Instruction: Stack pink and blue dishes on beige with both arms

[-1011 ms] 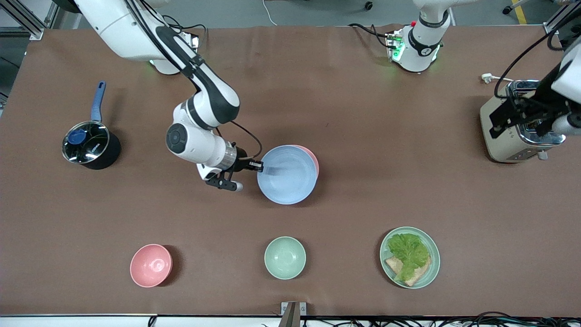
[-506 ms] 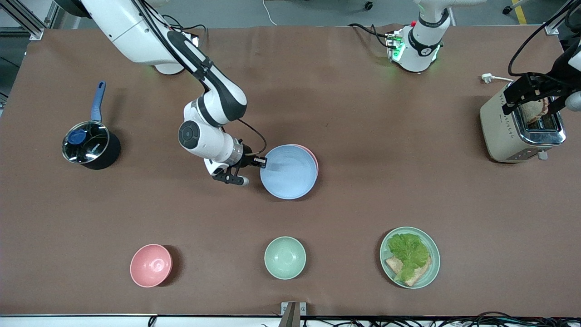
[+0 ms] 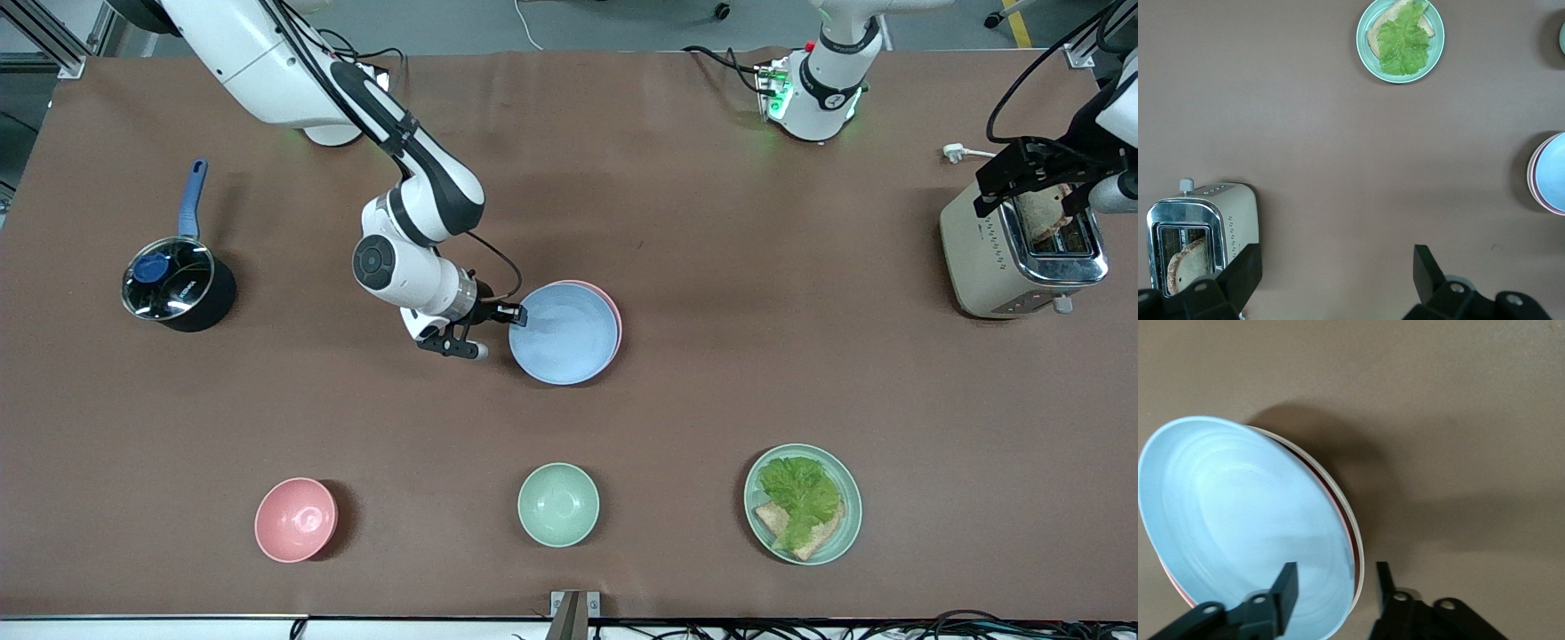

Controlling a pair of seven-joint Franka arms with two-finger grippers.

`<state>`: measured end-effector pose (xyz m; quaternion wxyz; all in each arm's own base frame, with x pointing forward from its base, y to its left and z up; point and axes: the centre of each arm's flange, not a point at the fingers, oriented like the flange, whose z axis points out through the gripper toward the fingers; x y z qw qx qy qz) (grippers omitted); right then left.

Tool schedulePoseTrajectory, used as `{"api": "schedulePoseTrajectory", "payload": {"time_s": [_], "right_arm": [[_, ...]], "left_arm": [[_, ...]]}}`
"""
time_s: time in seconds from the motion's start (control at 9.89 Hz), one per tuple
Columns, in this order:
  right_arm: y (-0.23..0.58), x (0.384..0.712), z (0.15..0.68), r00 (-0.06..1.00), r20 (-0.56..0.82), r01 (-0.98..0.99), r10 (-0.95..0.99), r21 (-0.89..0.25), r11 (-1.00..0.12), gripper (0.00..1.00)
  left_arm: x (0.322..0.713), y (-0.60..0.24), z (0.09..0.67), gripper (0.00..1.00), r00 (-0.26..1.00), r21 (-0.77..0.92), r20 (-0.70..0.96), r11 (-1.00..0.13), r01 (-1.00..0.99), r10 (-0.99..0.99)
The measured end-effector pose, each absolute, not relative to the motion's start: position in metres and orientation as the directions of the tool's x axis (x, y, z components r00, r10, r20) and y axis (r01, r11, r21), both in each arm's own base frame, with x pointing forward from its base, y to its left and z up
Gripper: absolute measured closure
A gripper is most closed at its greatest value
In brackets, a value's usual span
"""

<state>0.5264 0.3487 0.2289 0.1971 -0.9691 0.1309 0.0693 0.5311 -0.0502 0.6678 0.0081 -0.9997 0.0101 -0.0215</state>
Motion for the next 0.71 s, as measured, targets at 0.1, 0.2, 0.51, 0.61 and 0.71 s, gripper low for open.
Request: {"api": "schedulePoseTrajectory", "payload": {"time_s": [0.1, 0.2, 0.51, 0.61, 0.71], "right_arm": [[0.348, 0.53, 0.251, 0.953, -0.185, -0.294, -0.241, -0.361, -0.885, 0.22], [0.338, 0.535, 0.287, 0.956, -0.174, -0.283, -0.236, -0.331, -0.9, 0.08], [0.211, 0.564, 0.417, 0.962, -0.029, -0.273, -0.271, -0.078, -0.959, 0.0], [0.157, 0.571, 0.458, 0.953, 0.023, -0.302, -0.302, -0.02, -0.953, 0.0], [0.109, 0.575, 0.494, 0.953, 0.048, -0.301, -0.3, 0.002, -0.954, 0.0]], "left_arm": [[0.531, -0.05, 0.667, 0.0, 0.999, -0.017, 0.038, -1.0, -0.02, -0.02], [0.53, -0.051, 0.666, 0.0, 0.999, -0.018, 0.029, -1.0, -0.021, -0.021], [0.526, -0.054, 0.664, 0.0, 1.0, -0.02, 0.003, -0.999, -0.027, -0.027], [0.526, -0.055, 0.664, 0.0, 1.0, -0.02, 0.003, -0.999, -0.028, -0.028], [0.526, -0.055, 0.665, 0.0, 1.0, -0.02, 0.004, -0.999, -0.029, -0.03]]}}
